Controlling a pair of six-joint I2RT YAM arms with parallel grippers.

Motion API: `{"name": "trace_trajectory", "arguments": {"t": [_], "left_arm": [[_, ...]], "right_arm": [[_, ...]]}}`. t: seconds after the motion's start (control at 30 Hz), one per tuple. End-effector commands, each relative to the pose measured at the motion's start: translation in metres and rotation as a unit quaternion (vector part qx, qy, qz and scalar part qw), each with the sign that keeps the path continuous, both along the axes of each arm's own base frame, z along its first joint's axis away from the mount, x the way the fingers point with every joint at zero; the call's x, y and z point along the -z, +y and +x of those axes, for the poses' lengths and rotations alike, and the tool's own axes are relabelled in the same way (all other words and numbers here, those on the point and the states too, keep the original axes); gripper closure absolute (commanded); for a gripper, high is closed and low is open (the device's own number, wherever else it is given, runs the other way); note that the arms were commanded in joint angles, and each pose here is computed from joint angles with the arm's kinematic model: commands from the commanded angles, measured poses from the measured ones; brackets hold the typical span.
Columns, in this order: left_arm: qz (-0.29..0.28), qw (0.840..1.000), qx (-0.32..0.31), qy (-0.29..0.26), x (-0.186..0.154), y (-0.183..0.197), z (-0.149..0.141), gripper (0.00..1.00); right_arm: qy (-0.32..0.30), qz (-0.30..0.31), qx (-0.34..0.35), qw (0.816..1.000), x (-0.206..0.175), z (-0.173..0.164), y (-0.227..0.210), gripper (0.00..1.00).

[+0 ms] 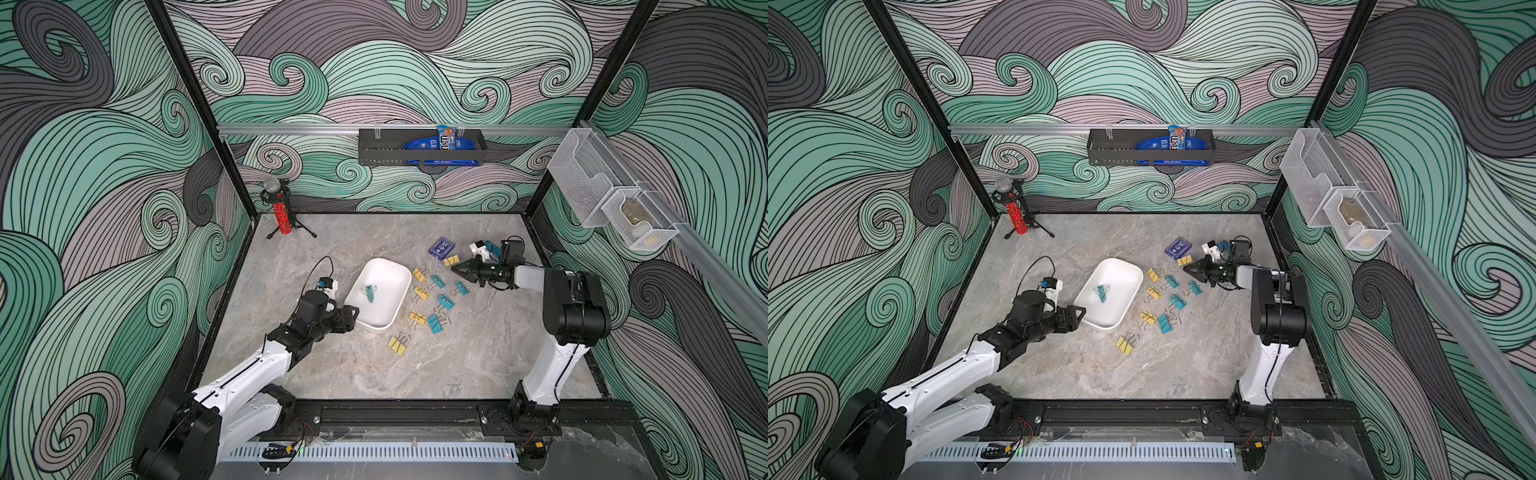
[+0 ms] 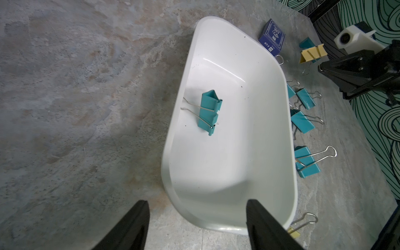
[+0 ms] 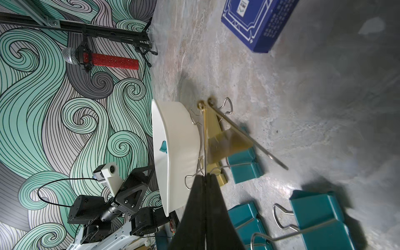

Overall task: Take out the binder clips from the storage box
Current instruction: Place the binder clip at the center of the board.

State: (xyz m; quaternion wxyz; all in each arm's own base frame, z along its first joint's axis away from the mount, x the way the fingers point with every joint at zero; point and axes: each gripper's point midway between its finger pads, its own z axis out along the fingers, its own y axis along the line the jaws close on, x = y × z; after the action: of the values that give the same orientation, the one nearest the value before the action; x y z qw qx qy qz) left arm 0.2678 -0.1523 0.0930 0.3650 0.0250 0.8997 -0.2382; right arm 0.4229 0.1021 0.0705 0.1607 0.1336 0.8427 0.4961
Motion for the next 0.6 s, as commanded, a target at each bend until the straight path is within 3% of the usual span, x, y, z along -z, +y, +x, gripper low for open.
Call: {"name": "trace_trajectory", "arguments": {"t": [0.0, 0.37, 0.57], "left_arm": [[-0.003, 1.000, 0.013, -0.008, -0.013, -0.007, 0.004, 0.27], [-0.003, 1.000, 0.013, -0.008, -0.013, -0.007, 0.004, 0.27], [-0.002, 1.000, 0.012, -0.009, -0.013, -0.006, 0.004, 0.27]], "right_arm": [[0.012, 0.012, -0.006, 1.000, 0.009, -0.004, 0.001, 1.00], [0.029, 0.012, -0.001, 1.000, 0.026, 0.001, -0.004, 0.98], [0.031, 0.009, 0.003, 0.999, 0.030, 0.003, -0.007, 0.89]]}}
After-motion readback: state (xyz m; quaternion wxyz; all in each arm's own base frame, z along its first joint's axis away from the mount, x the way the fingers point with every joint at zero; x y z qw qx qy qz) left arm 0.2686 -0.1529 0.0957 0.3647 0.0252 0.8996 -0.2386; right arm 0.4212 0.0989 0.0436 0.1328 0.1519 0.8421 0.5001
